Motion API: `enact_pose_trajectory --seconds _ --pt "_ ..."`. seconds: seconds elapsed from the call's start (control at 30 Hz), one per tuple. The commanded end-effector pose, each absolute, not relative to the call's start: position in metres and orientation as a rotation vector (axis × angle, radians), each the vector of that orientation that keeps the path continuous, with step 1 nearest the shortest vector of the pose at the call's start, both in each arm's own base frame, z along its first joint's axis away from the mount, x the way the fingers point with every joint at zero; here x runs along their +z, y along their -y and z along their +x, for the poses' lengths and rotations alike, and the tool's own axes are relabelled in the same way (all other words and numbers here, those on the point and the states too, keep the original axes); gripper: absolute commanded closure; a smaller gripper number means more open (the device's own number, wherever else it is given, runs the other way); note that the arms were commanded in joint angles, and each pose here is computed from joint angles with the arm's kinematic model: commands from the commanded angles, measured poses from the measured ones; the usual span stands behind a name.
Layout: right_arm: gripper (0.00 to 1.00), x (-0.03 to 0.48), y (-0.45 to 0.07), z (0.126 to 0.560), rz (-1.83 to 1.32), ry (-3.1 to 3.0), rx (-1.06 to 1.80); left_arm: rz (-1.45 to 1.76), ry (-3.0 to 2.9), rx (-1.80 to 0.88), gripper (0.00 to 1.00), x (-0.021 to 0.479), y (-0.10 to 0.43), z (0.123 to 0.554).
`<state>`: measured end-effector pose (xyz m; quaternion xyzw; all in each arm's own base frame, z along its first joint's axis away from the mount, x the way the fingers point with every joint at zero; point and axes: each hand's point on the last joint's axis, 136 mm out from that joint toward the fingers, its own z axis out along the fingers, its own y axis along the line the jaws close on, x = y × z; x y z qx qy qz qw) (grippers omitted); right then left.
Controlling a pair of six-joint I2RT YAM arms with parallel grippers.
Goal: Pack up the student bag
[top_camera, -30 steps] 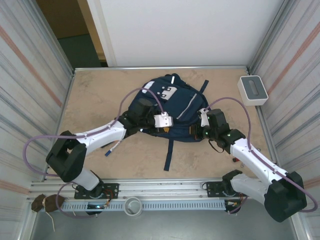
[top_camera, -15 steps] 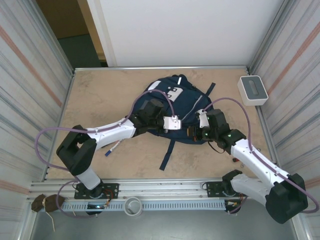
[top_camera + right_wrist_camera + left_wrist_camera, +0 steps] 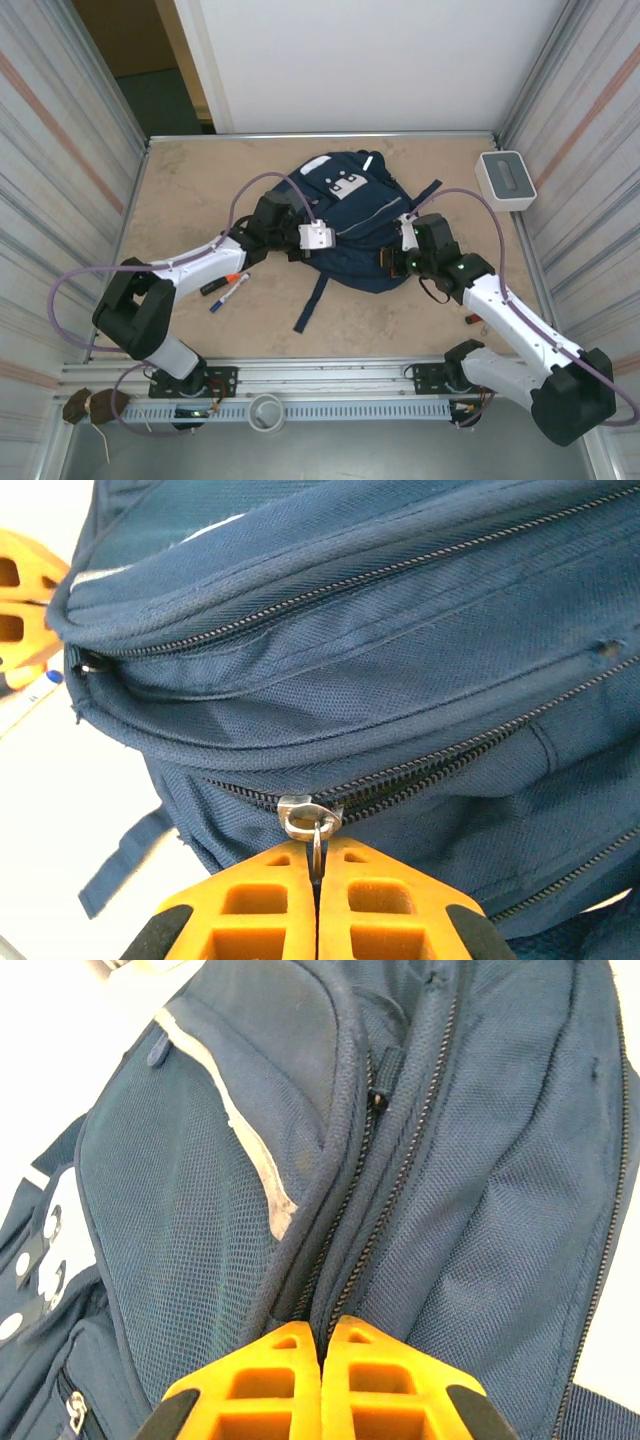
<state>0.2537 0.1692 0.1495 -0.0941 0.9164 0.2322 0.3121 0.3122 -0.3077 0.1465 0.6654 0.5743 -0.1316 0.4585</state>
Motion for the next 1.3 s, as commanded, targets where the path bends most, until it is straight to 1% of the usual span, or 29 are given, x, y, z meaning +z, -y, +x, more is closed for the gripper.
enact_pose_trajectory --seconds 0.0,0.03,0.07,0.13,0.23,0.33,0.5,0.53,0.57,0.67,0.77,0.8,0.83,0.97,1.03,1.13,1.17,1.2,1.23,1.27 --pt "1.00 0.169 -0.188 0.259 -0.311 -2.351 0.666 1.539 -1.457 -0.287 0.76 0.166 0.291 0.323" --pt "1.00 0.172 -0.192 0.259 -0.321 -2.342 0.686 1.533 -1.456 -0.311 0.65 0.171 0.291 0.317" --pt "1.00 0.174 -0.196 0.259 -0.331 -2.336 0.703 1.527 -1.453 -0.326 0.57 0.175 0.292 0.311" --pt "1.00 0.179 -0.203 0.258 -0.354 -2.320 0.736 1.524 -1.431 -0.339 0.46 0.184 0.294 0.297" --pt "1.00 0.186 -0.212 0.255 -0.378 -2.296 0.782 1.546 -1.376 -0.309 0.34 0.192 0.302 0.281" --pt "1.00 0.193 -0.220 0.253 -0.396 -2.273 0.826 1.616 -1.322 -0.263 0.29 0.191 0.319 0.271" --pt "1.00 0.204 -0.232 0.247 -0.423 -2.235 0.881 1.701 -1.284 -0.267 0.31 0.180 0.349 0.269" --pt "1.00 0.206 -0.235 0.245 -0.431 -2.226 0.893 1.708 -1.278 -0.269 0.33 0.178 0.354 0.270" --pt "1.00 0.208 -0.237 0.243 -0.435 -2.221 0.903 1.719 -1.273 -0.275 0.38 0.175 0.358 0.271" --pt "1.00 0.205 -0.234 0.241 -0.433 -2.227 0.884 1.722 -1.278 -0.273 0.61 0.171 0.361 0.276" --pt "1.00 0.186 -0.212 0.246 -0.380 -2.296 0.750 1.690 -1.272 -0.308 0.89 0.175 0.351 0.280" --pt "1.00 0.177 -0.201 0.248 -0.348 -2.327 0.706 1.668 -1.274 -0.332 0.94 0.179 0.345 0.281" --pt "1.00 0.170 -0.190 0.251 -0.309 -2.353 0.661 1.651 -1.276 -0.351 0.96 0.182 0.339 0.281" --pt "1.00 0.147 -0.145 0.265 -0.141 -2.434 0.476 1.564 -1.280 -0.423 0.96 0.191 0.310 0.285" --pt "1.00 0.147 -0.143 0.269 -0.123 -2.431 0.474 1.521 -1.302 -0.427 0.95 0.191 0.296 0.291" --pt "1.00 0.156 -0.163 0.272 -0.167 -2.392 0.584 1.488 -1.367 -0.399 0.94 0.182 0.280 0.301" --pt "1.00 0.159 -0.172 0.272 -0.194 -2.376 0.623 1.482 -1.390 -0.379 0.90 0.179 0.277 0.305" --pt "1.00 0.163 -0.179 0.272 -0.216 -2.364 0.648 1.485 -1.411 -0.372 0.79 0.177 0.276 0.305" --pt "1.00 0.168 -0.187 0.271 -0.243 -2.351 0.674 1.494 -1.433 -0.380 0.66 0.177 0.276 0.302" --pt "1.00 0.172 -0.194 0.270 -0.269 -2.340 0.696 1.499 -1.458 -0.390 0.56 0.178 0.277 0.297"
